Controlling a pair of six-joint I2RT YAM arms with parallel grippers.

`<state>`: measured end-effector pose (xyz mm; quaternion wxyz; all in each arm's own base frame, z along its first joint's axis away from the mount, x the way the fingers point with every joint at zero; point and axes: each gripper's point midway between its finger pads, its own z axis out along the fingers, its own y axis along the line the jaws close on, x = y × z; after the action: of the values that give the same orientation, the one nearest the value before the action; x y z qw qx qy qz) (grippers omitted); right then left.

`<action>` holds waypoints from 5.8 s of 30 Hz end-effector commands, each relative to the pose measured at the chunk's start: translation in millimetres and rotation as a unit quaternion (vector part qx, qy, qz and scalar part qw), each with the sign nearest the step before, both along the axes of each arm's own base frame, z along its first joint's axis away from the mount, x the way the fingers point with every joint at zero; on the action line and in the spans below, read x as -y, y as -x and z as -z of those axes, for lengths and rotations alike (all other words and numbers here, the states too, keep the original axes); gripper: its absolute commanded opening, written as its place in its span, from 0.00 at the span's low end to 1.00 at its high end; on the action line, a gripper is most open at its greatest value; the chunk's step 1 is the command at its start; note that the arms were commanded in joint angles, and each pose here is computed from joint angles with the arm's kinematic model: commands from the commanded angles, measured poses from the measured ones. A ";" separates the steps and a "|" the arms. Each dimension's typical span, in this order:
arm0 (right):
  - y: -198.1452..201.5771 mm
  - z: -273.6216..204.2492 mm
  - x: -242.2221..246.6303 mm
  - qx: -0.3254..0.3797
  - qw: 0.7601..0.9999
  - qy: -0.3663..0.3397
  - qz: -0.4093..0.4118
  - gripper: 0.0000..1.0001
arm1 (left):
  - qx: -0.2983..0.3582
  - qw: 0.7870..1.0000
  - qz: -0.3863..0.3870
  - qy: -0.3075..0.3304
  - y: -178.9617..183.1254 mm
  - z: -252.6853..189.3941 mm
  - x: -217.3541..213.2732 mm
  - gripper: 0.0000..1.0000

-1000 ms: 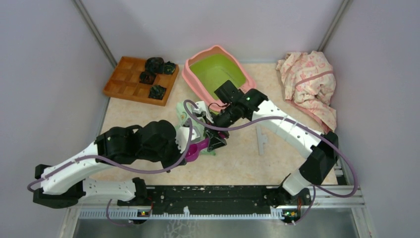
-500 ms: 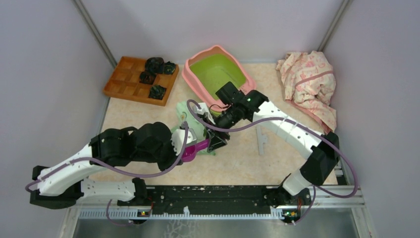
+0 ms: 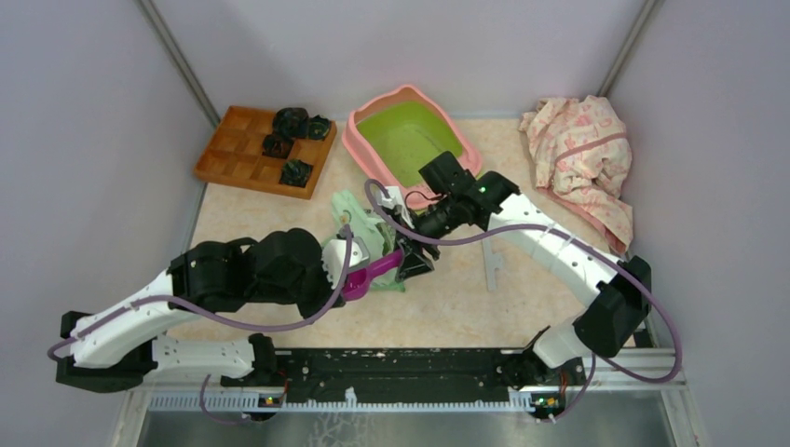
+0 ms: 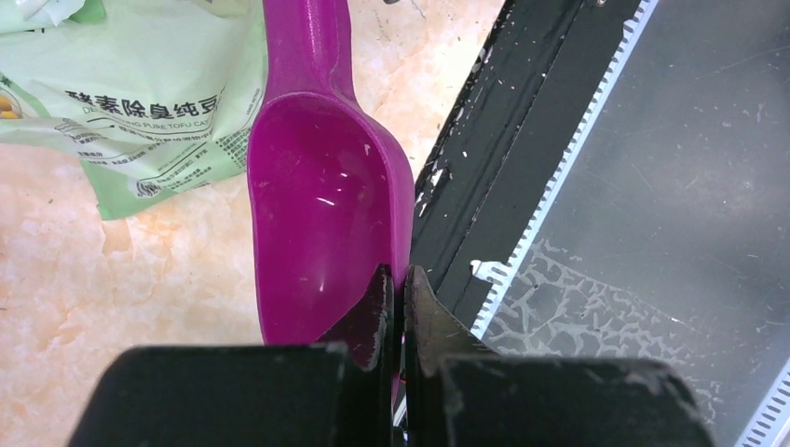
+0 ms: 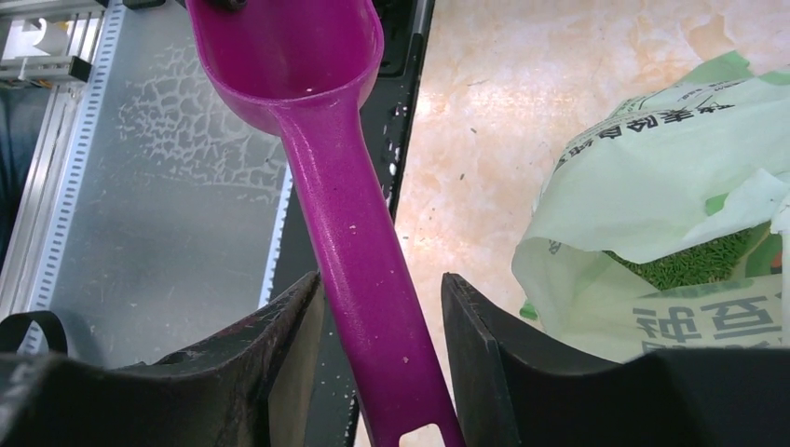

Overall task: Fill the litter box with clean litter
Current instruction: 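Pick up the spatula from the center of the board, then scoop the cat litter from the cat litter bag.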

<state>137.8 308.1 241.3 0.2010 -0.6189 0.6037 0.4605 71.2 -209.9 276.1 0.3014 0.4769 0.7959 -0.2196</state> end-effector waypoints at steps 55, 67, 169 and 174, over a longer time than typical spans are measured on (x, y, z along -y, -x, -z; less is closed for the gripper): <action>-70.6 -78.0 41.2 0.133 0.939 -0.017 0.317 0.00 | 0.181 0.916 -0.303 0.190 -92.2 -144.8 -40.4 0.60; -52.4 -92.2 114.7 0.180 0.875 0.091 0.441 0.00 | 0.203 0.888 -0.372 0.179 -129.3 -146.6 -20.9 0.62; -103.3 142.7 -64.6 0.065 0.917 0.241 0.311 0.00 | 0.003 0.870 -0.470 0.148 -275.4 54.0 -93.5 0.57; -110.8 132.1 -75.2 0.067 0.920 0.200 0.331 0.00 | 0.005 0.868 -0.474 0.146 -273.5 53.7 -95.7 0.56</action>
<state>235.8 344.2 80.3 0.1749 -0.4598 0.8612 0.1281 345.8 -117.0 218.3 0.4298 -0.0031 0.8876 -0.1656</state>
